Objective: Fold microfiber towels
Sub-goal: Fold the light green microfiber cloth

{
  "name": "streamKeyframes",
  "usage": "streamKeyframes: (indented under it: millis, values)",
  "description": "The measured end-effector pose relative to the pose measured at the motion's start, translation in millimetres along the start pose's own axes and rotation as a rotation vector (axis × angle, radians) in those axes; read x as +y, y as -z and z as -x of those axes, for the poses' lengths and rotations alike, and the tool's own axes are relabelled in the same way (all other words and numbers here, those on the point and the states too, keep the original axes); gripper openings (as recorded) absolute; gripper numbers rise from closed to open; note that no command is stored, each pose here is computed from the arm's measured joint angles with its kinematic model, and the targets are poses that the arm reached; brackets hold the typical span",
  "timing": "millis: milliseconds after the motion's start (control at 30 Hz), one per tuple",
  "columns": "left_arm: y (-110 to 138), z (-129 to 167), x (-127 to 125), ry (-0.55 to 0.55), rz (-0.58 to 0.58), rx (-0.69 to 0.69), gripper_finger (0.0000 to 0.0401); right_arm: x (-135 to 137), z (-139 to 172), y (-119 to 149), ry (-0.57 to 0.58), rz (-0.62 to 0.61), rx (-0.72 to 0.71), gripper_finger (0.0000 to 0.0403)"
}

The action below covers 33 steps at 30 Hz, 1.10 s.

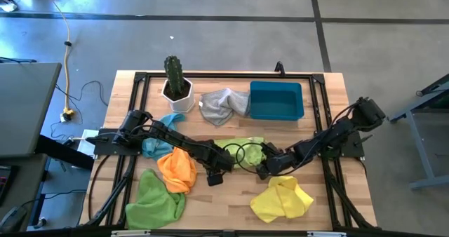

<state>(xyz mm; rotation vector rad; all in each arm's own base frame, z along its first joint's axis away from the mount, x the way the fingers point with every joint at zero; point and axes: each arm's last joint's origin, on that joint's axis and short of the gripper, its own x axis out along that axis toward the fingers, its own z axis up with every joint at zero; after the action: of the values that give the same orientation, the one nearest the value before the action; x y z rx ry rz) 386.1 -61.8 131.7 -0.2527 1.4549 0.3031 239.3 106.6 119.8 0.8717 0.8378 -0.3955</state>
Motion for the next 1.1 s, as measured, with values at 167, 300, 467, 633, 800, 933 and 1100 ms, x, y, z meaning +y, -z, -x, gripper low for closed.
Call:
streamKeyframes:
  millis: [167, 300, 467, 633, 800, 933, 1100]
  values:
    - [0, 0, 0, -0.002, -0.019, 0.006, 0.0119, -2, 6, 0, 0.015, 0.030, 0.053, 0.0003]
    - [1, 0, 0, -0.002, -0.072, 0.008, 0.0119, -5, 16, 0, 0.035, 0.077, 0.111, 0.0004]
    - [1, 0, 0, -0.002, -0.117, 0.007, 0.0119, -9, 29, -1, 0.053, 0.150, 0.185, 0.0002]
    - [0, 0, 0, 0.000, -0.196, 0.004, 0.0119, -15, 36, 0, 0.096, 0.216, 0.245, 0.0002]
    - [0, 1, -1, 0.020, -0.219, 0.011, 0.0119, -19, 37, 1, 0.130, 0.240, 0.272, 0.0003]
    - [0, 1, -1, 0.028, -0.211, 0.009, 0.0119, -20, 37, -1, 0.132, 0.239, 0.270, 0.0017]
    - [0, 1, -1, 0.033, -0.201, 0.008, 0.0119, -20, 43, -10, 0.116, 0.229, 0.240, 0.0057]
